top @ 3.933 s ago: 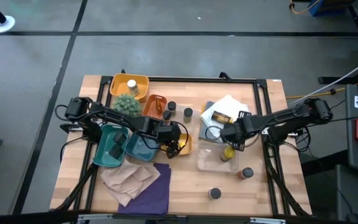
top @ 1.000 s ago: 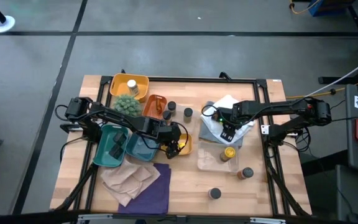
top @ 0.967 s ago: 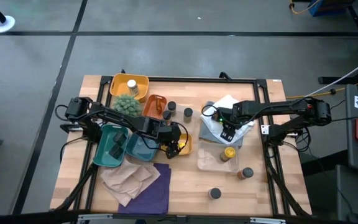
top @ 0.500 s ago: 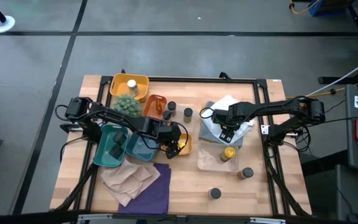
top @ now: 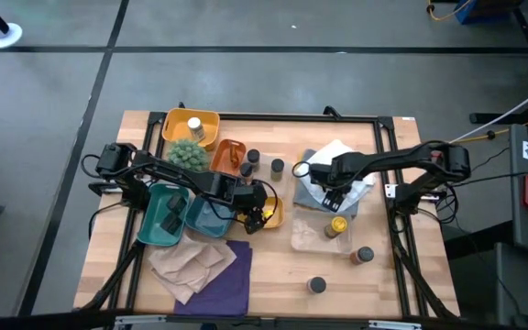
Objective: Sort spices by type
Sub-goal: Put the brown seasoning bottle into the bottom yellow bin
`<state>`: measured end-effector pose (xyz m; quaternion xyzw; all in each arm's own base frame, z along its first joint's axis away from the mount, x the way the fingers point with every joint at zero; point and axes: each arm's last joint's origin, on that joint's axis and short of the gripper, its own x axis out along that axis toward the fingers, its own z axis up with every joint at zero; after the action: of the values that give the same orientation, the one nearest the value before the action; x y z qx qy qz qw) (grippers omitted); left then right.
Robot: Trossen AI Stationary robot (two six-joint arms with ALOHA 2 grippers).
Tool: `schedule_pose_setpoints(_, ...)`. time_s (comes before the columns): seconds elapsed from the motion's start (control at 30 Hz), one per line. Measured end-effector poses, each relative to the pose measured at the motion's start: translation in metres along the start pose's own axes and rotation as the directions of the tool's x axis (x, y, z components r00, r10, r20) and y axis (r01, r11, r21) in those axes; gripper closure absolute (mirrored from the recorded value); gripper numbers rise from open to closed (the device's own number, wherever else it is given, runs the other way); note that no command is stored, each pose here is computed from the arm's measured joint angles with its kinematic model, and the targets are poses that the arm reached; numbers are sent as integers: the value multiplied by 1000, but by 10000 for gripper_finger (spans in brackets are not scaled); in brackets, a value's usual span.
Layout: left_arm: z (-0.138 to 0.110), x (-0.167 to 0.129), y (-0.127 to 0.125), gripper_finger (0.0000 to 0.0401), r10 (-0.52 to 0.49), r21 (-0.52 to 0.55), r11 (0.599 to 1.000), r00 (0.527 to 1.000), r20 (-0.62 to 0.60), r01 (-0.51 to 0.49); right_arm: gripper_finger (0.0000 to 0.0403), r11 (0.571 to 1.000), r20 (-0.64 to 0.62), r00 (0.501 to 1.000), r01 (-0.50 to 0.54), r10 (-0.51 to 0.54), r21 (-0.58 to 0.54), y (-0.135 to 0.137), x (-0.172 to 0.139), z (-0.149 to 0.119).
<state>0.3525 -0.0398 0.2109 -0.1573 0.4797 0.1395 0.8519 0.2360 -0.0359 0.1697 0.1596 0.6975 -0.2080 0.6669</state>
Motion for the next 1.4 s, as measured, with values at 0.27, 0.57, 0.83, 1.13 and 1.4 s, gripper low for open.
schedule_pose_setpoints(0.27, 0, 0, 0, 157, 0, 0, 1000, 1000, 0, 0, 174, 1000, -27, 1000, 16, -16, -2, 2, 9, 3)
schedule_pose_setpoints(0.57, 0, 0, 0, 157, 0, 0, 1000, 1000, 1, 0, 214, 1000, -31, 1000, 1, -1, -1, 2, 9, 3)
schedule_pose_setpoints(0.83, 0, 0, 0, 157, -1, 26, 1000, 1000, 1, 1, 205, 999, -37, 998, -48, 48, 3, 5, 2, 7)
schedule_pose_setpoints(1.13, 4, -14, 0, 157, -24, 49, 999, 999, 42, 22, 212, 995, 20, 995, -97, 98, -29, 10, -27, 22)
schedule_pose_setpoints(1.4, 11, -22, -3, 157, -67, 122, 991, 991, 119, 53, 211, 988, 146, 978, -138, 147, -75, 15, -61, 41)
